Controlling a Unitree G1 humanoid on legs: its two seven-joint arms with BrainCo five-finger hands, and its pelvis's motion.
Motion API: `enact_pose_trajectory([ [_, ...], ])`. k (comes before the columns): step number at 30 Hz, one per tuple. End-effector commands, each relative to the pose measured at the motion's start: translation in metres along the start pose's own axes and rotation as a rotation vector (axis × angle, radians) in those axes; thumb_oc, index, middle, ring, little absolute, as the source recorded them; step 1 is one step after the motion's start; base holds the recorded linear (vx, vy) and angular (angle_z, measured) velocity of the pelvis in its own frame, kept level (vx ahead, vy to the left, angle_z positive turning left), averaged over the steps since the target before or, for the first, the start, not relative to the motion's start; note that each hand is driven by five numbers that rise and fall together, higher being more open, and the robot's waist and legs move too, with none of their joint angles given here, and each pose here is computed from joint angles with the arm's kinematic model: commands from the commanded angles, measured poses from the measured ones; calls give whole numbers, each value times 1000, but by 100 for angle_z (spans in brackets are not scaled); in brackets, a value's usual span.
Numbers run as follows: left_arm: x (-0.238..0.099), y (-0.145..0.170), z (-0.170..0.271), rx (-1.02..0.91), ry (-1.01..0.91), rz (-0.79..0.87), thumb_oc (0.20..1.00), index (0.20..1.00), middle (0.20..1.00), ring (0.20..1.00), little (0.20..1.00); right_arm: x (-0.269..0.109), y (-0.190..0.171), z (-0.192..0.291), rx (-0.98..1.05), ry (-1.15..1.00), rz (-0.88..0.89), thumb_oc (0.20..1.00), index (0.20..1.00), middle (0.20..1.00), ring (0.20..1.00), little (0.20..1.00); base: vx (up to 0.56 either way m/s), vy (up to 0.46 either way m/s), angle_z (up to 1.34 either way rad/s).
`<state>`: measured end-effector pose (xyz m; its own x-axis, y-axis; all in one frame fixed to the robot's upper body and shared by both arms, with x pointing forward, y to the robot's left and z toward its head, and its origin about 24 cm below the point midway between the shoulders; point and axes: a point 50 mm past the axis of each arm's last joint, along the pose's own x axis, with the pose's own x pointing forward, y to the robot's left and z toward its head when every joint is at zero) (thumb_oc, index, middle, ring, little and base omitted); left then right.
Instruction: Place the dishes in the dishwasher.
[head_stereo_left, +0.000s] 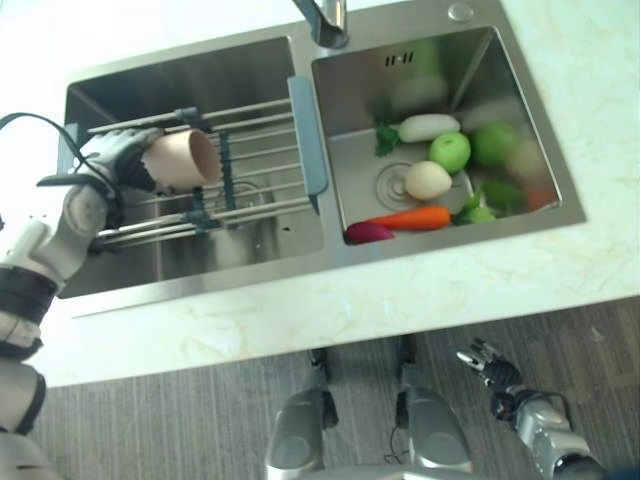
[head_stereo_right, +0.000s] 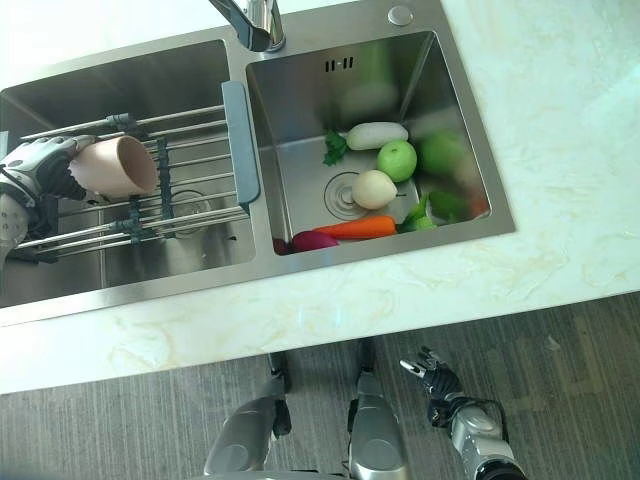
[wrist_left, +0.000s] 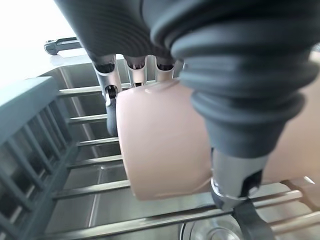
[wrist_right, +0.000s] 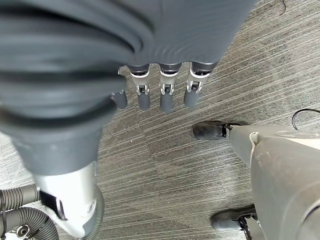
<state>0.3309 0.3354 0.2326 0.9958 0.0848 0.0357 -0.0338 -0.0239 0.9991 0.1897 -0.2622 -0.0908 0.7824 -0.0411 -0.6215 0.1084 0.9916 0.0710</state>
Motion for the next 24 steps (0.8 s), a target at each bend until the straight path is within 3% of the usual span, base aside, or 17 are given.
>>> enact_pose_trajectory([
  [1, -2, -8, -12, 7, 42, -119, 200, 200, 200, 200, 200, 0, -8, 19, -3, -78, -1, 1000, 1000, 1000, 1000, 1000, 0, 0, 0],
  [9, -5, -11, -10, -18, -6, -124, 200, 200, 200, 200, 200, -1, -9, 15, 6, -63, -17, 1000, 1000, 1000, 1000, 1000, 0, 0, 0],
  [24, -34, 23, 42, -200, -344, 460, 200, 200, 200, 200, 200, -15, -2, -34, 84, 47, -86, 1000, 1000, 1000, 1000, 1000, 32, -32, 3],
])
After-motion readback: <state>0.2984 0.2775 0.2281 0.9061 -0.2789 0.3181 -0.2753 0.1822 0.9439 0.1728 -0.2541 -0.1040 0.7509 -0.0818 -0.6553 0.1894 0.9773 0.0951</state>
